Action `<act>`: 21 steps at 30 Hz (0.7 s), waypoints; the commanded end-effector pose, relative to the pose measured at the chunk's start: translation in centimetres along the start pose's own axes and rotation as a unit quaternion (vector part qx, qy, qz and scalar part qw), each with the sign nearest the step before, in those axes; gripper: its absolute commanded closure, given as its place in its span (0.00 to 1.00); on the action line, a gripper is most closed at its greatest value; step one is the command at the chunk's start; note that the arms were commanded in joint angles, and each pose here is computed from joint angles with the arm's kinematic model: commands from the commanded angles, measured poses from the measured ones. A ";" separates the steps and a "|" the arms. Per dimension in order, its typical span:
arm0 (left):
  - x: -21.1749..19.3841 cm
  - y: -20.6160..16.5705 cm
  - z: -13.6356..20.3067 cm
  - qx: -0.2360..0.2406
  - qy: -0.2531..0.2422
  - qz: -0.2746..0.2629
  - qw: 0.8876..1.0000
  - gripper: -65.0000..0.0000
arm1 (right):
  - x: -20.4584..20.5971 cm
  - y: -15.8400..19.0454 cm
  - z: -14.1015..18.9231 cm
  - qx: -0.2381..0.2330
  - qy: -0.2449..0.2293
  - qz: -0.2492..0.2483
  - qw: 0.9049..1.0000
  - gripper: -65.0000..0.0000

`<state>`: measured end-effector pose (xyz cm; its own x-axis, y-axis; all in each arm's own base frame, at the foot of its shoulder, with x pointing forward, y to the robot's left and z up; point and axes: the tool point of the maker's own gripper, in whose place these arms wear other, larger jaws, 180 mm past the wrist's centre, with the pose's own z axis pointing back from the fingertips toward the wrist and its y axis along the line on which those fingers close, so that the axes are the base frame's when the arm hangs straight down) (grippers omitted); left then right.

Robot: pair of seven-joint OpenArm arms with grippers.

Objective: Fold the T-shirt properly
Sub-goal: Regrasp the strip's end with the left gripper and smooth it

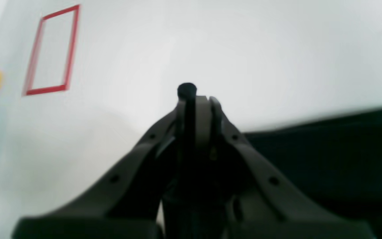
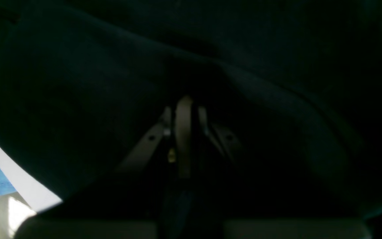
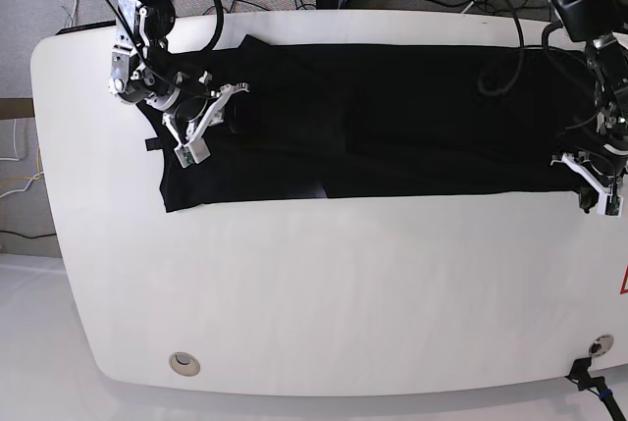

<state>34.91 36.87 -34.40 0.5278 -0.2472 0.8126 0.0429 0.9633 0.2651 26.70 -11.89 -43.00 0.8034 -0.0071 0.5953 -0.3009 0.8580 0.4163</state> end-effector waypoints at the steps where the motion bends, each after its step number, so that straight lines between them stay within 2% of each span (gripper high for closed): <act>1: 3.9 0.7 1.2 0.008 -0.059 -0.019 0.998 1.00 | -1.3 -1.3 0.3 -0.029 0.038 0.008 0.999 0.96; 7: 4.0 -1.7 4.3 -0.031 -0.094 0.002 0.995 1.00 | -1.5 -1.2 0.3 -0.029 0.040 0.006 0.999 0.96; 16: 0.4 -0.7 6.7 -0.015 -0.058 -0.001 0.998 1.00 | -1.4 -1.3 0.3 -0.029 0.040 0.007 0.999 0.96; 21: -0.3 0.5 7.3 0.000 -0.052 0.005 0.999 1.00 | -1.2 -1.2 0.2 -0.029 0.038 0.008 0.999 0.96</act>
<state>28.02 36.17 -32.44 0.4826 -0.2319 0.8446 0.0457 0.9697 0.2401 26.69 -11.83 -43.06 0.8052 -0.0091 0.5929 -0.2975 0.8587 0.4172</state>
